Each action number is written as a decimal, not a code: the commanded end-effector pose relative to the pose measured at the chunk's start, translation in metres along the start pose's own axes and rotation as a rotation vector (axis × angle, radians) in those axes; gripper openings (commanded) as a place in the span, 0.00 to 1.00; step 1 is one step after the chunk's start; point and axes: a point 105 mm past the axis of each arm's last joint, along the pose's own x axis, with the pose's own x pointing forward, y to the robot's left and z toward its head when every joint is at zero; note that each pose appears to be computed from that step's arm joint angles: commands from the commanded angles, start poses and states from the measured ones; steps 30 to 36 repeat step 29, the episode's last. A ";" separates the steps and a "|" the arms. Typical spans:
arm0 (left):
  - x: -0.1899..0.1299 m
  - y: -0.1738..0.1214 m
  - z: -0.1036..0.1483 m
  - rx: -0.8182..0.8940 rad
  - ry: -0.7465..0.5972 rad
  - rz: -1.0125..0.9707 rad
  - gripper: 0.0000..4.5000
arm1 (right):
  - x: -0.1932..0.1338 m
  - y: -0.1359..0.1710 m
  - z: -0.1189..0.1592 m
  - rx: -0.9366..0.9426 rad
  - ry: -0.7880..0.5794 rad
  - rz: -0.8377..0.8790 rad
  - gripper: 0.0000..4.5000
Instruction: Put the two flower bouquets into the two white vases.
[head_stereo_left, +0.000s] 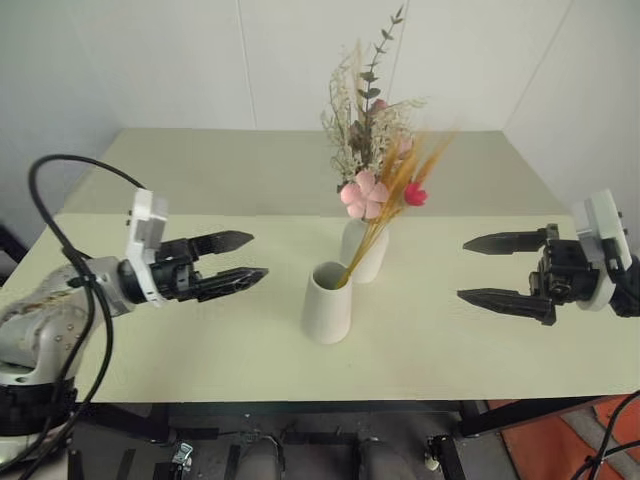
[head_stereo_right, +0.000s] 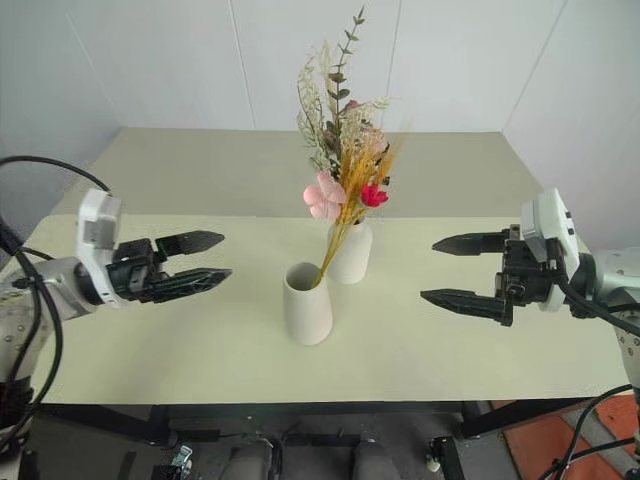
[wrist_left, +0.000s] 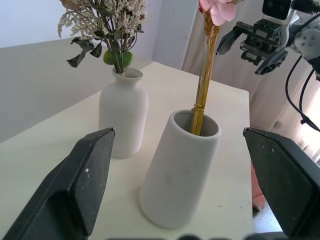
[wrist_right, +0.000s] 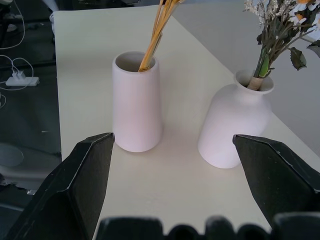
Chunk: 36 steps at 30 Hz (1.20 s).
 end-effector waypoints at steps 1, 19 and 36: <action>-0.021 0.002 0.011 0.085 0.012 0.006 0.99 | -0.003 -0.006 0.005 -0.035 -0.014 -0.038 1.00; -0.041 -0.005 0.015 0.159 0.078 -0.018 0.99 | -0.018 -0.017 -0.004 -0.024 0.020 -0.126 1.00; -0.032 -0.003 0.014 0.157 0.065 -0.044 0.99 | -0.022 -0.016 -0.007 -0.019 0.035 -0.171 1.00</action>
